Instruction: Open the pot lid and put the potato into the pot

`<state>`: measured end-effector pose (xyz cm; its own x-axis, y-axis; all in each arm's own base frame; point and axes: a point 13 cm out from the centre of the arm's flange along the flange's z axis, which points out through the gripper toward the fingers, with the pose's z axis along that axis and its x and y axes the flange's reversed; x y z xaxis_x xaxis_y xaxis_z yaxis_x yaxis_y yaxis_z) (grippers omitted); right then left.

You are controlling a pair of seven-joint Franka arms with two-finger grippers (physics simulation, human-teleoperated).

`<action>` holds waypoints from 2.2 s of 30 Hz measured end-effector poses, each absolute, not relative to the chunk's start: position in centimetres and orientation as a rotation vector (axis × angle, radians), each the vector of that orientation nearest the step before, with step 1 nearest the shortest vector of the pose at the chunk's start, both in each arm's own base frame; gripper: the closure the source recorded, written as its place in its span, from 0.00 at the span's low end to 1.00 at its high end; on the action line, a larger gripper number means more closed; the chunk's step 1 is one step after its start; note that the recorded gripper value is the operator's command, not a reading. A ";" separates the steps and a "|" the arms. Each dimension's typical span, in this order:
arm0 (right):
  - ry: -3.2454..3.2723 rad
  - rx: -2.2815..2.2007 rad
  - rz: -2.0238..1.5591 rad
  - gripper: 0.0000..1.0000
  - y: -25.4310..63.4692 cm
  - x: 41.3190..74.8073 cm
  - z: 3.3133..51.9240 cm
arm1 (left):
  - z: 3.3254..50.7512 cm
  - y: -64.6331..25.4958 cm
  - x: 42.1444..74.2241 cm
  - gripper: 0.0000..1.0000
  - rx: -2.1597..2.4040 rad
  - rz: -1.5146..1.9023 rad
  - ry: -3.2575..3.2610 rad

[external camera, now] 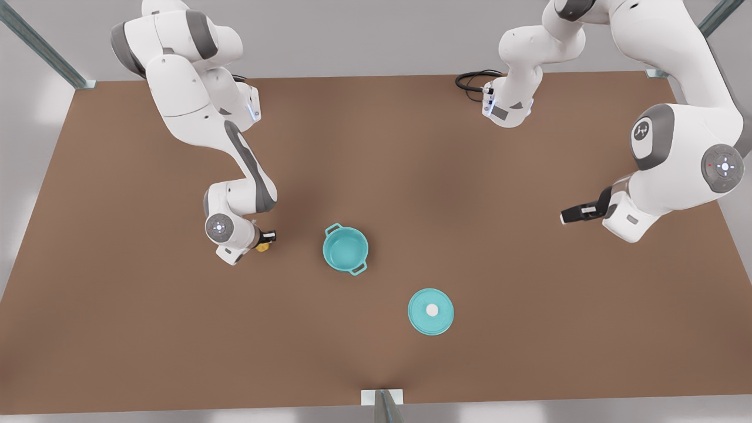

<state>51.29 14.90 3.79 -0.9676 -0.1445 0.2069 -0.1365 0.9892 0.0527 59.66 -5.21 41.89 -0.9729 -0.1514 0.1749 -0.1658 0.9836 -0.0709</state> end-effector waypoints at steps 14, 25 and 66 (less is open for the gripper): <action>-3.021 0.346 -0.142 0.44 19.5 55.0 15.6 | 41.8 -5.4 59.1 0.00 0.095 0.131 -2.951; -3.047 0.608 -0.242 0.44 31.8 57.9 22.6 | 41.7 -5.6 59.1 0.00 0.042 0.134 -2.951; -3.236 -0.190 0.071 0.00 -2.0 67.3 38.1 | 42.6 -6.6 59.7 0.00 0.002 0.148 -2.977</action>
